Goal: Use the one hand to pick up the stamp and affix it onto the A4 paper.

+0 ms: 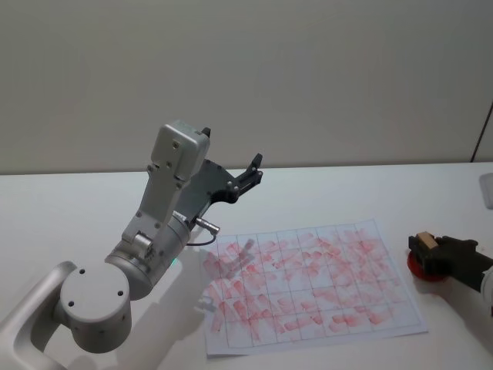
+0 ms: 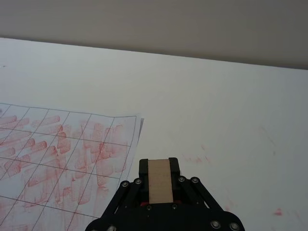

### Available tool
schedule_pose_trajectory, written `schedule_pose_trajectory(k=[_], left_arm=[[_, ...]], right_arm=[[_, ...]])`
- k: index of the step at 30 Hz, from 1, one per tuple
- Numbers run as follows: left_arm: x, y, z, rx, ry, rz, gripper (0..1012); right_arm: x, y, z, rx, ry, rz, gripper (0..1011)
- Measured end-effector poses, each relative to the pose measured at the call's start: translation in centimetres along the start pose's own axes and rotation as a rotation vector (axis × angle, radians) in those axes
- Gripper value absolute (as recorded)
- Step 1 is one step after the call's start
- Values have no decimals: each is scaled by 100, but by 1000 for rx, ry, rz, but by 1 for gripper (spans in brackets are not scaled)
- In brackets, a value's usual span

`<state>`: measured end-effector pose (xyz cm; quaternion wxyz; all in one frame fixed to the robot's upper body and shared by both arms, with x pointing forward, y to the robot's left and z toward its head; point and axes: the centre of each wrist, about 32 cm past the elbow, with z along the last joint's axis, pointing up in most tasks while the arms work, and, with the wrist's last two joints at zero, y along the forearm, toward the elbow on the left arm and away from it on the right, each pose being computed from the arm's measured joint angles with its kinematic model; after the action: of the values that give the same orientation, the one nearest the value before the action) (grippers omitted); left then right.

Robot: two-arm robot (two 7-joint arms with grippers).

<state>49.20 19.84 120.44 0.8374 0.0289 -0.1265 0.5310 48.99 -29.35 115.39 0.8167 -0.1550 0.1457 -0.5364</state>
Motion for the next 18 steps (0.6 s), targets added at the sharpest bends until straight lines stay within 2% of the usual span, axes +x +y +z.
schedule_pose_trajectory(k=[5, 11, 18], left_arm=[[0, 0, 0, 0, 0, 0, 1001], [0, 0, 0, 0, 0, 0, 1001], [0, 0, 0, 0, 0, 0, 1001]], right_arm=[[-4, 13, 74, 5, -42, 16, 220], [-24, 62, 239, 20, -117, 64, 220], [-54, 143, 387, 39, -175, 124, 221]])
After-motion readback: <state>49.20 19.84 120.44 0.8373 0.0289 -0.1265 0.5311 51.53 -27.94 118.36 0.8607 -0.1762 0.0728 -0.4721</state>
